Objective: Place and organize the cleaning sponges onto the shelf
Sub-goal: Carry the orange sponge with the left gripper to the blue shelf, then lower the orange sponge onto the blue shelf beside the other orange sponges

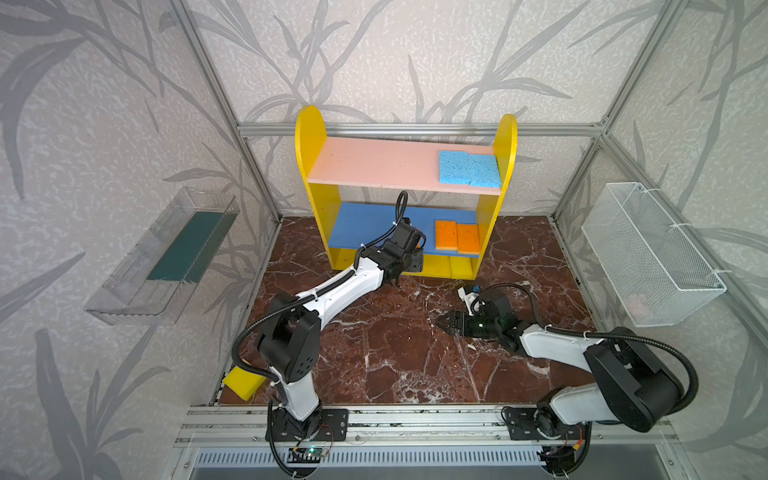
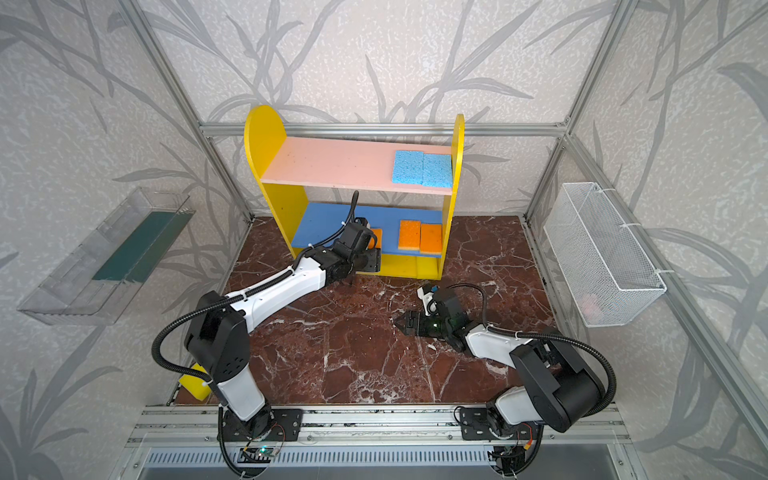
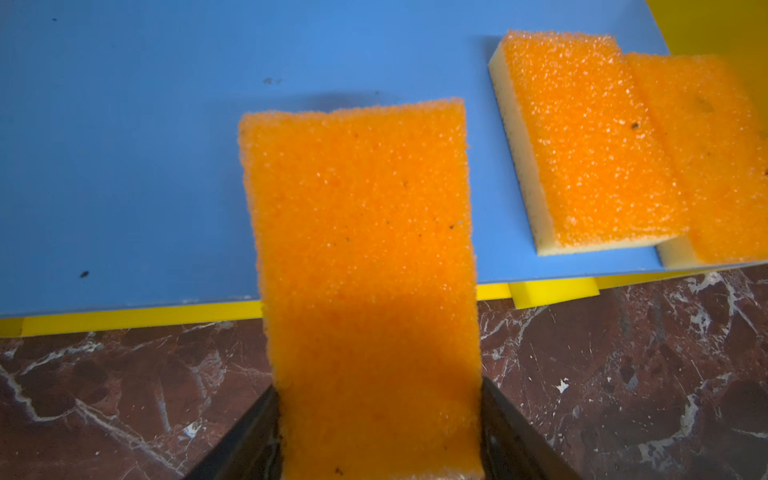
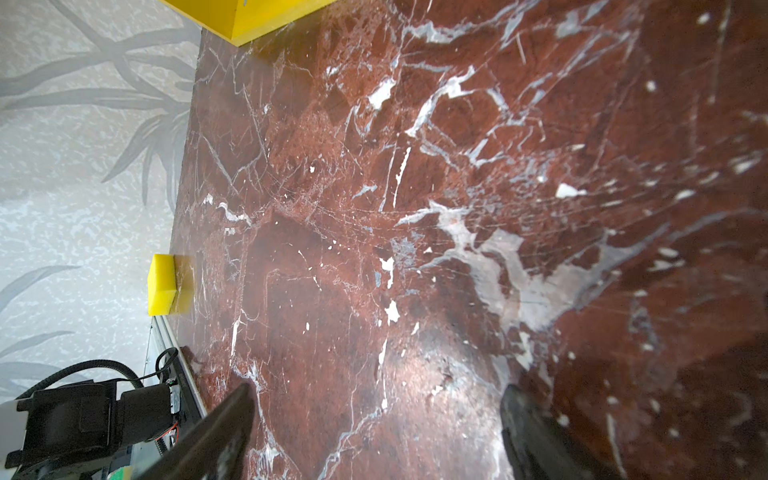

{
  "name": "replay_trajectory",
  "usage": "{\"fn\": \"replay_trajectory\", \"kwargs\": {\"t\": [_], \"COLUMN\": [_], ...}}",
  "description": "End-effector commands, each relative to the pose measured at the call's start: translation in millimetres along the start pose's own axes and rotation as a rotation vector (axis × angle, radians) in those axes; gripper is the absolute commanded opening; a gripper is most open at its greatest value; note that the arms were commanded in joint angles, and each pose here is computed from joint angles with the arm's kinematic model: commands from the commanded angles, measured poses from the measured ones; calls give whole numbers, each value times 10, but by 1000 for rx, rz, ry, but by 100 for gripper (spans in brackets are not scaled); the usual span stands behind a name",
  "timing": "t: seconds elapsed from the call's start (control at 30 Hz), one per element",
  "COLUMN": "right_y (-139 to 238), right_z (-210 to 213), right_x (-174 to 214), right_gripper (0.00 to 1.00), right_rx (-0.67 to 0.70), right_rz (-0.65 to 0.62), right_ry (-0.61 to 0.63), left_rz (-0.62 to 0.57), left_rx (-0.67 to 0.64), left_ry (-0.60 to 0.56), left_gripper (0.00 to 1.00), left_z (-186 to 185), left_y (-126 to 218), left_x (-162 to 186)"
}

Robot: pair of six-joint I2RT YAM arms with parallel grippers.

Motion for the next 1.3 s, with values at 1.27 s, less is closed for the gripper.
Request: {"fn": "replay_trajectory", "kwargs": {"t": [1.27], "right_y": [-132], "right_z": [-39], "right_x": [37], "right_gripper": [90], "right_rx": [-64], "right_rz": [47], "right_ry": [-46], "left_rz": [0], "left_rx": [48], "left_ry": [-4], "left_gripper": [69], "left_z": [-234], "left_y": [-654], "left_x": [-481]}}
Point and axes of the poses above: each gripper's point midway between its finger pads, its own y axis back along the fingers, its own z axis along the line the jaws close on, x = y × z, the point moved 9 cm from there along y, back along the fingers, and after that the axes turned 7 degrees about y, right-handed, at the moved point
